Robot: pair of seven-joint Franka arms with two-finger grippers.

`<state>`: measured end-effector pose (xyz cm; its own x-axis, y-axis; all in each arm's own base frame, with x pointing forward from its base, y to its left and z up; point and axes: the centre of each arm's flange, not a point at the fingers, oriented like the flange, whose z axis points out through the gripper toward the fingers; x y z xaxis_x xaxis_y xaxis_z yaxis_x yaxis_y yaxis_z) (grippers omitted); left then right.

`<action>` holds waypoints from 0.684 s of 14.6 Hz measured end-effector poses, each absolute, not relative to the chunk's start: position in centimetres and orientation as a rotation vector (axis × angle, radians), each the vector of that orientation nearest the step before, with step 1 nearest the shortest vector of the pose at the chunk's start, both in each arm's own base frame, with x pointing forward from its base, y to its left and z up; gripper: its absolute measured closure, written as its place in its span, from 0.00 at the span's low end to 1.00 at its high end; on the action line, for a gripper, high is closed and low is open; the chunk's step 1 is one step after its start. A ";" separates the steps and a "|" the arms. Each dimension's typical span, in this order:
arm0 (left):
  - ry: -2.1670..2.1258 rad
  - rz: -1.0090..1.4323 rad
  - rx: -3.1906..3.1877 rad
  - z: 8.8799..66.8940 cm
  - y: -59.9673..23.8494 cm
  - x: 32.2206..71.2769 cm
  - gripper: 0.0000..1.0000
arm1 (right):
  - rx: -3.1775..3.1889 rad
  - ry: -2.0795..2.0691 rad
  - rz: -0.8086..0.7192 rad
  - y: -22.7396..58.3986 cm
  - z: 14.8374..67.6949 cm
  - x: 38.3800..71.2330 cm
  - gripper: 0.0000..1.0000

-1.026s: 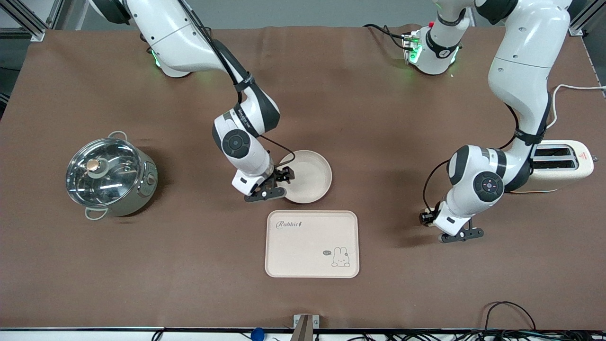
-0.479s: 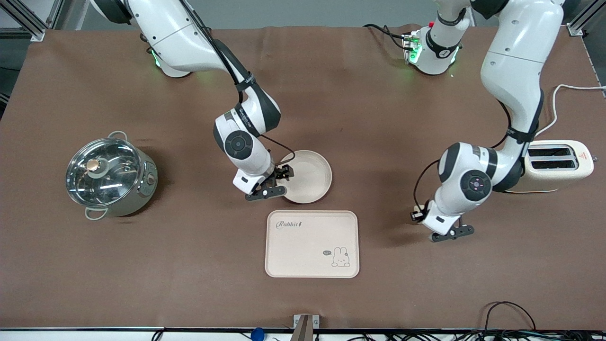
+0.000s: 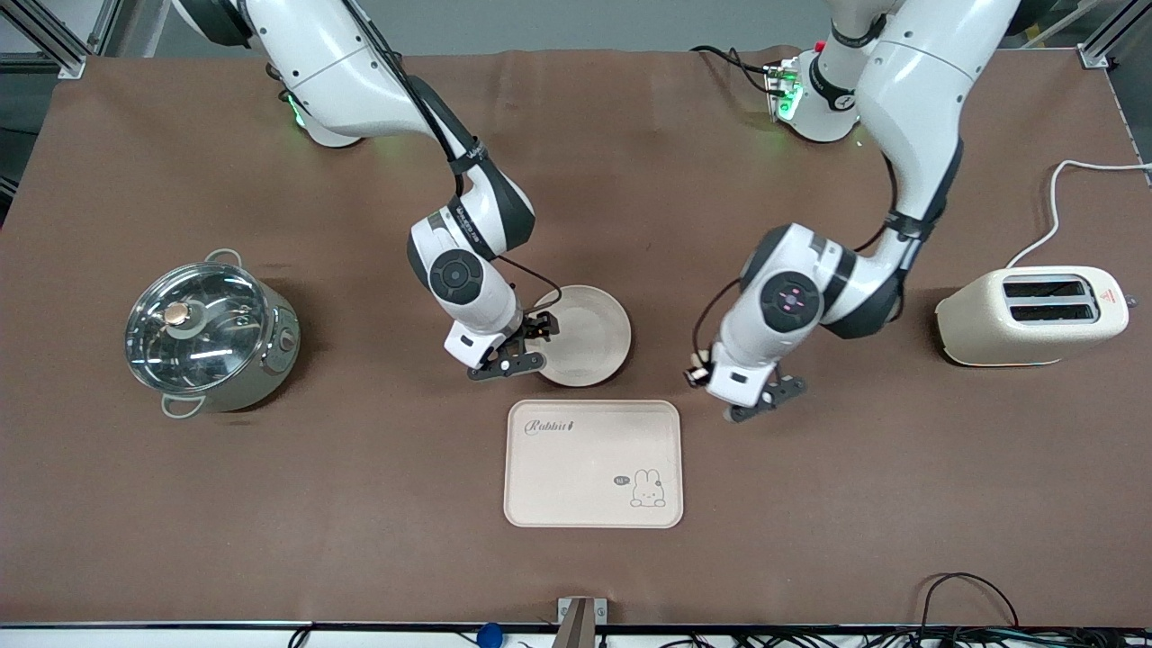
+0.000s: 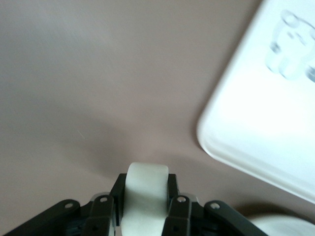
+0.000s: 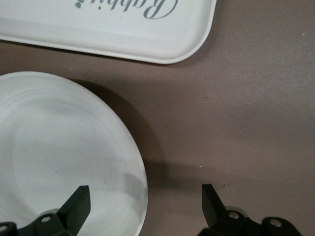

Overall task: Place bun in plate and plate on tray
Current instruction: 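Carry the bun over the plate with the left gripper and release it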

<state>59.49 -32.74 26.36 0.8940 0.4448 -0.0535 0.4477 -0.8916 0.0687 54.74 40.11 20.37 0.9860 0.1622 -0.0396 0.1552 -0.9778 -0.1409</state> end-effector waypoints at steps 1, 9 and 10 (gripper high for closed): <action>0.751 -0.069 2.957 26.6 -34.5 58.7 0.63 | -2.993 -0.237 0.071 40.0 20.0 54.8 0.00; 0.928 -0.173 2.853 22.8 -44.7 53.5 0.62 | -2.990 -0.248 0.072 40.5 19.4 54.6 0.09; 0.938 -0.182 2.835 22.1 -45.0 53.5 0.62 | -2.990 -0.249 0.072 40.5 19.4 54.5 0.19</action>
<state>53.45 -45.03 22.13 0.7971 0.5819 -0.1614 0.6000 -0.7932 0.1037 54.52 40.53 19.40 0.9852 0.1679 -0.0361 0.1611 -0.9764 -0.1436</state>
